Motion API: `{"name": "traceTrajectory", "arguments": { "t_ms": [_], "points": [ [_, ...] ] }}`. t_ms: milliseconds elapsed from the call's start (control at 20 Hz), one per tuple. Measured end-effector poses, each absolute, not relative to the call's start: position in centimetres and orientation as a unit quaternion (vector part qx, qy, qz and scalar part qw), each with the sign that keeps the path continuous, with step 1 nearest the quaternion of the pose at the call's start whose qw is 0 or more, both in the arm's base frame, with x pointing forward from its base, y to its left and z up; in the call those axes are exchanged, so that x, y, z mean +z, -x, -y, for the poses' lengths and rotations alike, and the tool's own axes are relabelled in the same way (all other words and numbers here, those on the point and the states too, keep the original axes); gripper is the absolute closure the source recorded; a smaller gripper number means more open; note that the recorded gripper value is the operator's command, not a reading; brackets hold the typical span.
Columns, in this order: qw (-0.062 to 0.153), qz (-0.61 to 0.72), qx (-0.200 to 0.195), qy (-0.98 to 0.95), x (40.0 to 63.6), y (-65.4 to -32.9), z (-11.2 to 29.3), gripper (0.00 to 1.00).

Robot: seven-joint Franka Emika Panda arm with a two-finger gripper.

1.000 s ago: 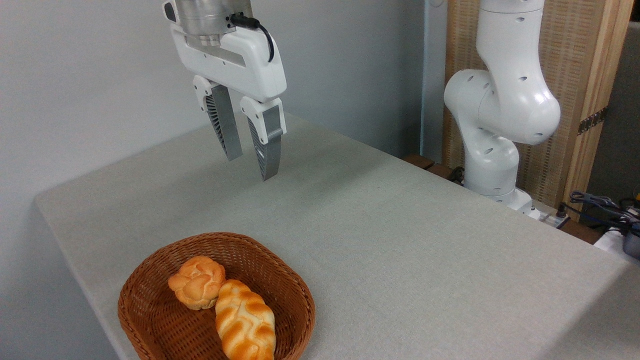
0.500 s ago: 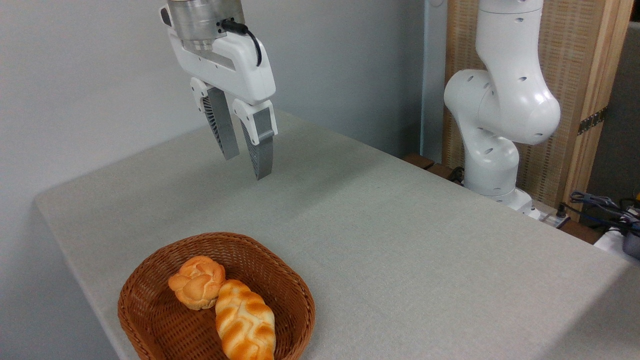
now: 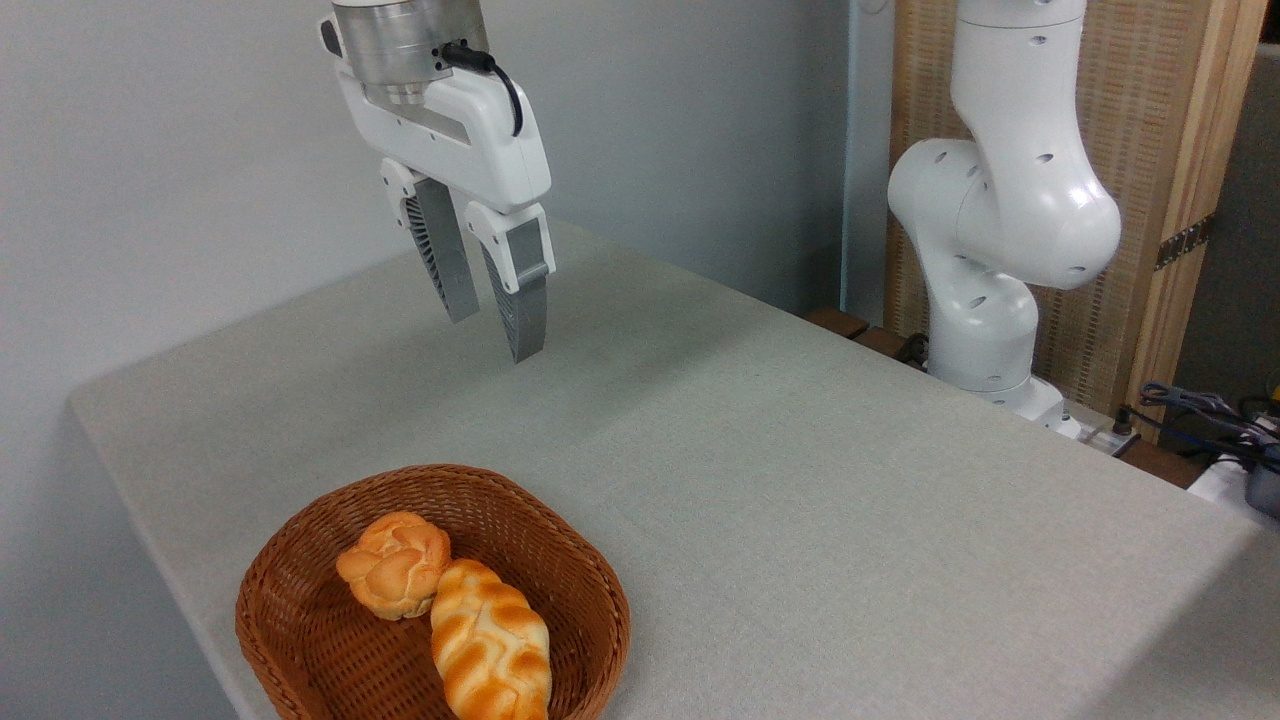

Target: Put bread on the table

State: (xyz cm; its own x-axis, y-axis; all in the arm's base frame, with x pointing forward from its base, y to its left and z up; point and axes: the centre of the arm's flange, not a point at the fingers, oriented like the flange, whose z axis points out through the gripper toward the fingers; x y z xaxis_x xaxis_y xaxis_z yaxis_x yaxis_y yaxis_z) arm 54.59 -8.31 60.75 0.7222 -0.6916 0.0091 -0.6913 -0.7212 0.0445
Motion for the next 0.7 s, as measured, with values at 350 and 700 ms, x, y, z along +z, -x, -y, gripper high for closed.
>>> {"name": "traceTrajectory", "arguments": {
  "t_ms": [350,700],
  "points": [
    [0.022,0.363,-0.002,-0.931,60.9,-54.7,7.2,0.0],
    [0.016,0.336,0.023,-0.941,61.9,-55.4,4.0,0.0]
  ]
}}
